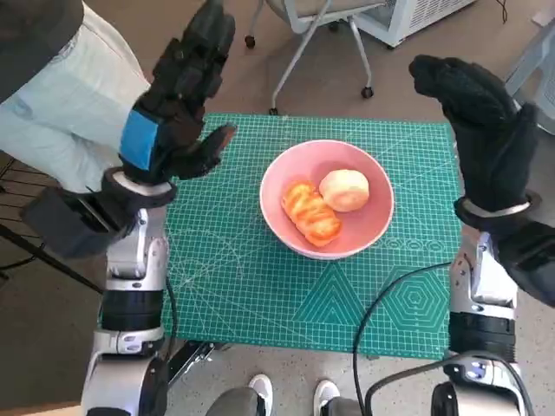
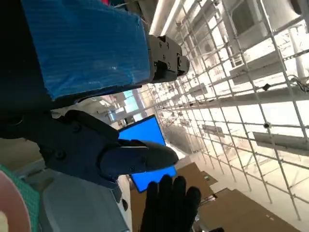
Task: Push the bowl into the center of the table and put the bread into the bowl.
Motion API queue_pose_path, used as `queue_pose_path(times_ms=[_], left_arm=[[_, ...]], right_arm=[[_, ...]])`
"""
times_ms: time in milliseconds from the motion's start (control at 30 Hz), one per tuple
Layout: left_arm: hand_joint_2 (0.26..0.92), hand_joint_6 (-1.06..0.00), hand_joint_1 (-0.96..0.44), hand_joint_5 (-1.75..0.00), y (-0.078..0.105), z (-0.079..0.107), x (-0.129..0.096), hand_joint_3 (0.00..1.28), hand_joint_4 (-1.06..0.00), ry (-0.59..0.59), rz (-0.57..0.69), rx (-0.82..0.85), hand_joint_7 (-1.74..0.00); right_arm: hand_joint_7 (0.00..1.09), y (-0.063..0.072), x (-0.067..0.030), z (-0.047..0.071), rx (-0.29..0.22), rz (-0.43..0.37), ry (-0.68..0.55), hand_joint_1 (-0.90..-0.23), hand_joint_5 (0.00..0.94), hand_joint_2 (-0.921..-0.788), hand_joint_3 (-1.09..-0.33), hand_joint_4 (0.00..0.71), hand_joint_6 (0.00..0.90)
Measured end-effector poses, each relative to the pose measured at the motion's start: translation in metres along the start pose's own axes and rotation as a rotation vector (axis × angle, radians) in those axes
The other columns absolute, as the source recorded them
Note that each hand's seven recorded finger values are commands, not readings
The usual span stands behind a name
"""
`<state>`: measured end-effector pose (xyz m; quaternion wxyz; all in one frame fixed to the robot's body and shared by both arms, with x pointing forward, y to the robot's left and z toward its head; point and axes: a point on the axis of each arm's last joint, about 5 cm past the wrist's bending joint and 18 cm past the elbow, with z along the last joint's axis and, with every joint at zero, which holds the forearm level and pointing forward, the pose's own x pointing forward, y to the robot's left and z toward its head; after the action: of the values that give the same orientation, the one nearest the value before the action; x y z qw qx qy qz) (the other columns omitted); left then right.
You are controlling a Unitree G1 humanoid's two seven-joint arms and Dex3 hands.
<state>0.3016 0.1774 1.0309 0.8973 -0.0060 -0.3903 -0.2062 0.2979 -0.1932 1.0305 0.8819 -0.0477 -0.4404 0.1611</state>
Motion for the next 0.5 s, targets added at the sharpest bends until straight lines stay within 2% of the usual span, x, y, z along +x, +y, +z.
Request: queue_pose_path(times_ms=[500], left_arm=[[0.921, -0.17, -0.73, -0.02, -0.0012, -0.0001, -0.0027, 0.47, -0.07, -0.013, -0.004, -0.031, -0.01]], right_arm=[[0.15, 0.0, 0.004, 0.0009, 0.005, 0.019, 0.022, -0.667, 0.001, -0.921, -0.69, 0.191, 0.216]])
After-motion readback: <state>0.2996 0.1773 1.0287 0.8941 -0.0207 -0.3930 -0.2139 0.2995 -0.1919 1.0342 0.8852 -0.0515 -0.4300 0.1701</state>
